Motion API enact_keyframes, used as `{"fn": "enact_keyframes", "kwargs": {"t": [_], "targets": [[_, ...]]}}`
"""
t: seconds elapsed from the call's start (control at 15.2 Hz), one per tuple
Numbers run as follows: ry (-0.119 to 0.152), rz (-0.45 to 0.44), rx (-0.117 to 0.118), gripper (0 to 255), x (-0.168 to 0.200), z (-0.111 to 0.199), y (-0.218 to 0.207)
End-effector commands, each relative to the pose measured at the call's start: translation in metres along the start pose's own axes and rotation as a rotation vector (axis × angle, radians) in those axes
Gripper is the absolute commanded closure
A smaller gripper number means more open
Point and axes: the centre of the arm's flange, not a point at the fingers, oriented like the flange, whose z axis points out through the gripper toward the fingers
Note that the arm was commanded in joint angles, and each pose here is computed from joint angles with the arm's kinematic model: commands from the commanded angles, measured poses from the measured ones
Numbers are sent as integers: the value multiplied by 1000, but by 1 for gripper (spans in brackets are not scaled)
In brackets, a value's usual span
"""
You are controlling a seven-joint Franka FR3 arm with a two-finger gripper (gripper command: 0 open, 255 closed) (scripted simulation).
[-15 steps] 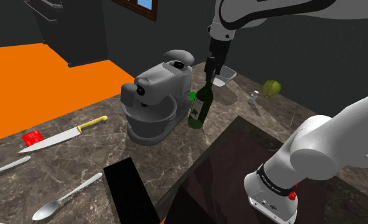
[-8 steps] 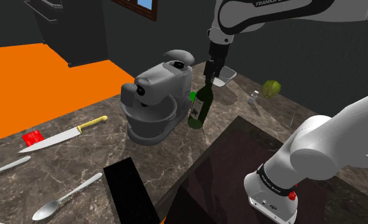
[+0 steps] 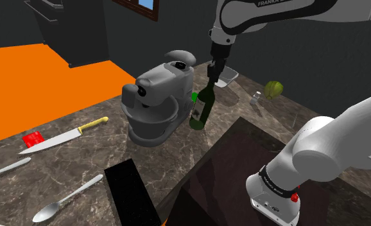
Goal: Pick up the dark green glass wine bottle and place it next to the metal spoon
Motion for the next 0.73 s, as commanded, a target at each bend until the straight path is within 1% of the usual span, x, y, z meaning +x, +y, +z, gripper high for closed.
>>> {"fn": "enact_keyframes", "kwargs": {"t": [0.0,0.2,0.66], "targets": [[-1,0,0,255,0,0,0],[-1,0,0,255,0,0,0],[-1,0,0,255,-5,-36,0]]}}
